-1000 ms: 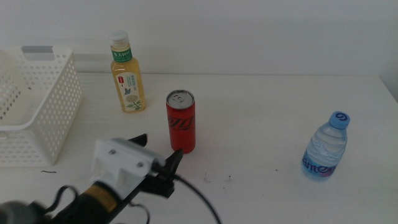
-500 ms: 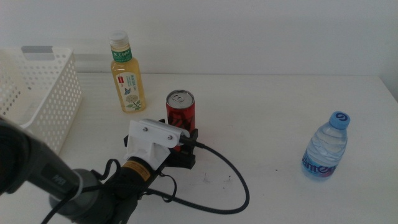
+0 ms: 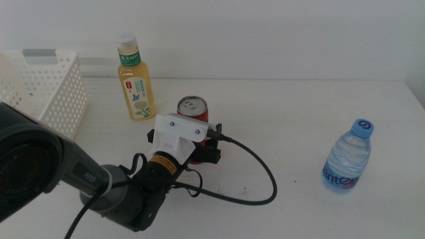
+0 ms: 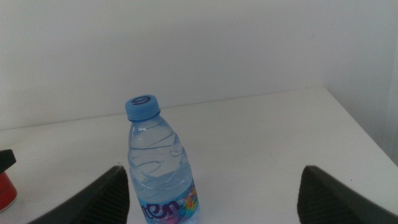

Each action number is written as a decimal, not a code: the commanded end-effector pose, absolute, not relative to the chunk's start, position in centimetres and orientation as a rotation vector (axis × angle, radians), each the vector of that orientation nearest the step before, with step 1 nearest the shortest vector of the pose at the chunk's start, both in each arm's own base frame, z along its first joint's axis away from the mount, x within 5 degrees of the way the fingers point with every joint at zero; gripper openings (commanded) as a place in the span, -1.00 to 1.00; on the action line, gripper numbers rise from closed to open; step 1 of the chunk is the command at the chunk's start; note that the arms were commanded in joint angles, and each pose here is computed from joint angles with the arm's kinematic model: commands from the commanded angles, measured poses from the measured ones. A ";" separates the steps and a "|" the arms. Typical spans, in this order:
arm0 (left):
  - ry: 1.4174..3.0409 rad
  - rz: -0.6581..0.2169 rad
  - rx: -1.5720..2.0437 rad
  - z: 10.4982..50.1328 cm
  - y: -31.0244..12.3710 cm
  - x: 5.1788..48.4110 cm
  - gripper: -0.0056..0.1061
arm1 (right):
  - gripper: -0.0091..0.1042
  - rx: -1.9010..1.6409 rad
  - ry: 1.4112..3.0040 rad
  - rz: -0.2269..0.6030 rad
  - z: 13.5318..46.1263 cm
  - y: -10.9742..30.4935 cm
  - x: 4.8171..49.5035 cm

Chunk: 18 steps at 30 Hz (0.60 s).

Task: Use arms to grab the bottles and put them into the dustbin to the left of the table.

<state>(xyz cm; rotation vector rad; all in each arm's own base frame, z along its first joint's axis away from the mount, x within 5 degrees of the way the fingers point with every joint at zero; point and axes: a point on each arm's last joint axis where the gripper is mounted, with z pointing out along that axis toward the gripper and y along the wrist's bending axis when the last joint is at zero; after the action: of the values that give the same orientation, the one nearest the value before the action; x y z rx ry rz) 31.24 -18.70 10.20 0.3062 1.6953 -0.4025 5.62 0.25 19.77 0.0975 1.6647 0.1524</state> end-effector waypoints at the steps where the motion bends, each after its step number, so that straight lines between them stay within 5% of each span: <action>1: 1.703 -0.388 0.296 10.3 -18.8 31.7 0.78 | 0.76 0.095 1.660 0.134 19.7 0.2 5.6; 6: 1.740 -0.386 0.299 10.0 -18.8 31.7 0.58 | 0.76 0.095 1.660 0.134 19.7 0.2 5.6; 12: 1.789 -0.405 0.296 11.3 -18.7 31.3 -0.27 | 0.76 0.095 1.660 0.134 19.7 0.2 5.6; 17: 2.097 -0.414 0.357 18.1 -18.3 30.0 -0.94 | 0.76 0.095 1.660 0.134 19.7 0.2 5.6; 18: 2.170 -0.404 0.386 19.4 -18.2 29.9 -0.93 | 0.76 0.095 1.660 0.134 19.7 0.2 5.6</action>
<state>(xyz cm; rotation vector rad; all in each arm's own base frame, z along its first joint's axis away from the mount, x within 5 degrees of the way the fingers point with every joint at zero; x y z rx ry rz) 30.01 -18.38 16.23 0.3817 2.1466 -0.3901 5.62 0.25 19.77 0.0975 1.6647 0.1524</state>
